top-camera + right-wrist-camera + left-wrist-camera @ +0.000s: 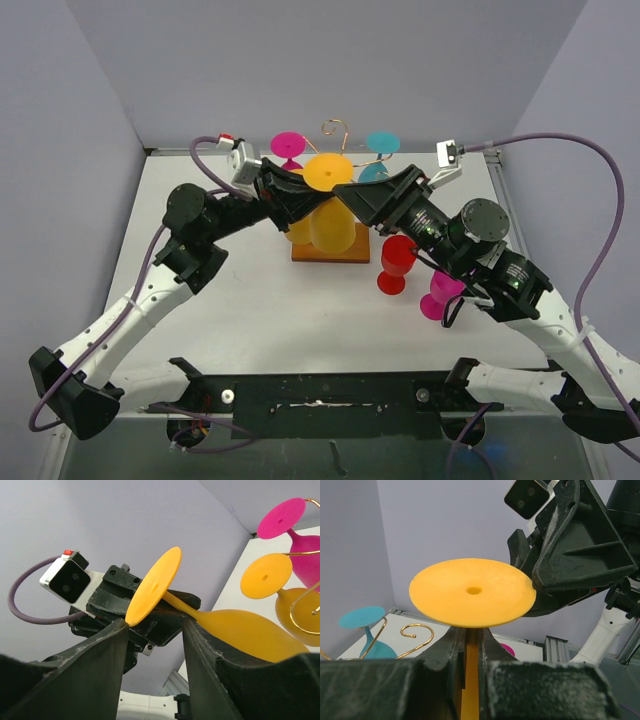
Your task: Place the wine glass upside down on the wine glass rack
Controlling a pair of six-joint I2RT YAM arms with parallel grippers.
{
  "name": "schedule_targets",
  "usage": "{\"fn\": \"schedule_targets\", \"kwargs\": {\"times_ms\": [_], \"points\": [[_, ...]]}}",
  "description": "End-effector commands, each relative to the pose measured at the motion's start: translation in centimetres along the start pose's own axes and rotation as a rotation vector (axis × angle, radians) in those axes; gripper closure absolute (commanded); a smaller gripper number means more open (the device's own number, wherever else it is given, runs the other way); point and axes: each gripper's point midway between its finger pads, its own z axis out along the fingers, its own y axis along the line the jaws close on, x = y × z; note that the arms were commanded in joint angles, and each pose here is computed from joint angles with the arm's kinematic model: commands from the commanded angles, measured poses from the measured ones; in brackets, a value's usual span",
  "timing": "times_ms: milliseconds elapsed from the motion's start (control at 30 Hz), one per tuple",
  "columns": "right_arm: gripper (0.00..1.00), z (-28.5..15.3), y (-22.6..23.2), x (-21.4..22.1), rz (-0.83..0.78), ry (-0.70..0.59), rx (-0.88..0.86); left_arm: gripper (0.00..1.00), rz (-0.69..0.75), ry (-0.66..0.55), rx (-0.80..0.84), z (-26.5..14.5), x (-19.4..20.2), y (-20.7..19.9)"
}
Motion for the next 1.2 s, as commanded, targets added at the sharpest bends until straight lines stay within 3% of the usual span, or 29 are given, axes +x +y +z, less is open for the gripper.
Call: {"fn": "schedule_targets", "kwargs": {"times_ms": [0, 533, 667, 767, 833, 1067, 1167], "points": [[0.57, -0.6, 1.6, -3.0, 0.098, -0.092, -0.009, 1.0, 0.087, -0.081, 0.036, -0.2, -3.0, -1.4], [0.63, 0.5, 1.5, -2.6, 0.109, -0.073, 0.01, 1.0, 0.123, -0.052, 0.104, -0.7, -1.9, -2.5], [0.76, 0.6, 1.4, -2.6, 0.105, -0.071, 0.017, 1.0, 0.128, -0.047, 0.106, -0.8, -1.7, -2.6], [0.96, 0.4, 1.1, -2.7, 0.111, -0.075, 0.034, 1.0, 0.128, -0.047, 0.102, -1.0, -1.7, -2.5], [1.0, 0.3, 0.7, -2.8, 0.121, -0.077, 0.059, 1.0, 0.122, -0.05, 0.096, -1.0, -1.6, -2.5], [1.0, -0.2, 0.2, -3.1, 0.183, -0.071, 0.123, 0.79, 0.104, -0.051, 0.083, -1.5, -1.1, -2.5], [1.0, -0.8, -0.2, -3.2, 0.227, -0.072, 0.159, 0.76, 0.09, -0.05, 0.076, -1.8, -0.8, -2.5]]}}
